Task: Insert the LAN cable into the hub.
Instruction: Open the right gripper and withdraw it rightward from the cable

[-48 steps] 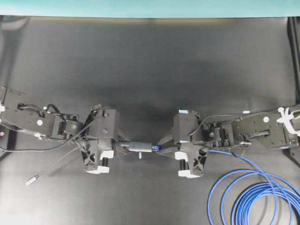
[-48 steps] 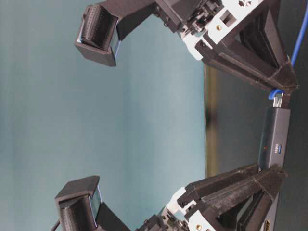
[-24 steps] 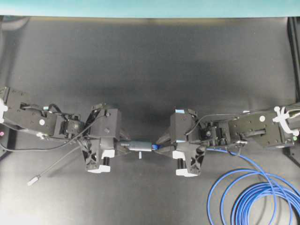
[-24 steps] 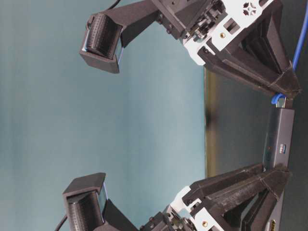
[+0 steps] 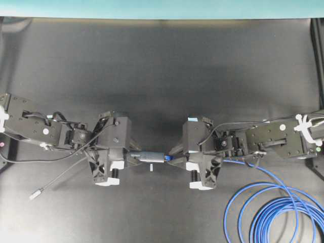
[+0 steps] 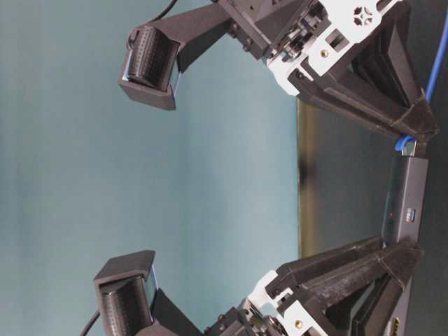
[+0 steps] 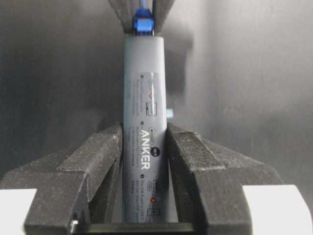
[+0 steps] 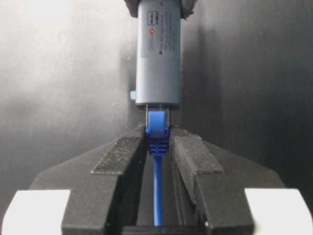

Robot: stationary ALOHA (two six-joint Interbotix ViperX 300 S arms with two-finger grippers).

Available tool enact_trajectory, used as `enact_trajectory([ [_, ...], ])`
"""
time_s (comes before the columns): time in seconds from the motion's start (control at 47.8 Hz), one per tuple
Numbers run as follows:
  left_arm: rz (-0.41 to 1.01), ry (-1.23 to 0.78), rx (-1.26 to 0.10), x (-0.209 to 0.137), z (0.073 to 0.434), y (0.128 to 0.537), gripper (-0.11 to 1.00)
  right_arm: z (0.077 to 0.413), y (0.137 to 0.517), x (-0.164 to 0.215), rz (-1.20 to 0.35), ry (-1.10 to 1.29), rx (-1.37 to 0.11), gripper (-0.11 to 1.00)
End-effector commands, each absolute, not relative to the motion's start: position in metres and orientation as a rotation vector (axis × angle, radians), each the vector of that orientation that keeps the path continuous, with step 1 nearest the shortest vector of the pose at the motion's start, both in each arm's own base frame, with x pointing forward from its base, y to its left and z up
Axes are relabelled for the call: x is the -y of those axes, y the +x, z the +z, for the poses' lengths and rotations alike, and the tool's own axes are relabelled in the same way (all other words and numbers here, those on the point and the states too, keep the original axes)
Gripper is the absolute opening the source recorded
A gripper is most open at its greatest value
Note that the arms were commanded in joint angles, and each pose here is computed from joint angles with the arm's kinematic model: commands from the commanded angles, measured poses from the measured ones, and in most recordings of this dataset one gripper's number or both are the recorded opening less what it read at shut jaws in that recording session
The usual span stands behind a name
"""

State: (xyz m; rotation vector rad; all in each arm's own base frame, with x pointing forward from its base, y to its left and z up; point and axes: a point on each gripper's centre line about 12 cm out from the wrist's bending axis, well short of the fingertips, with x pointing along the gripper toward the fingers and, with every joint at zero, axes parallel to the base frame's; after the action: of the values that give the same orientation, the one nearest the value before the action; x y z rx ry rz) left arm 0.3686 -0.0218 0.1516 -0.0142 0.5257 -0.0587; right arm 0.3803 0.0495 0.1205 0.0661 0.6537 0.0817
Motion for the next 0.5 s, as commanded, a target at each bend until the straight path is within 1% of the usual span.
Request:
enact_trajectory([
  [0.0, -0.054, -0.017, -0.495, 0.02, 0.161, 0.373, 0.28, 0.13, 0.388, -0.049, 0.077, 0.08, -0.62, 0.21],
  [0.167, -0.051, -0.018, -0.498, 0.019, 0.161, 0.372, 0.28, 0.127, 0.383, -0.052, 0.078, 0.094, -0.651, 0.7],
  [0.23, -0.048, -0.018, -0.498, 0.018, 0.161, 0.372, 0.28, 0.127, 0.38, -0.054, 0.083, 0.095, -0.654, 0.82],
  [0.272, -0.046, -0.019, -0.501, 0.017, 0.16, 0.372, 0.28, 0.128, 0.379, -0.056, 0.089, 0.093, -0.653, 0.86],
  [0.355, -0.045, -0.017, -0.515, 0.016, 0.159, 0.371, 0.28, 0.128, 0.373, -0.057, 0.089, 0.1, -0.658, 0.84],
  [0.481, -0.042, -0.021, -0.535, 0.016, 0.157, 0.37, 0.28, 0.131, 0.36, -0.058, 0.087, 0.122, -0.662, 0.84],
])
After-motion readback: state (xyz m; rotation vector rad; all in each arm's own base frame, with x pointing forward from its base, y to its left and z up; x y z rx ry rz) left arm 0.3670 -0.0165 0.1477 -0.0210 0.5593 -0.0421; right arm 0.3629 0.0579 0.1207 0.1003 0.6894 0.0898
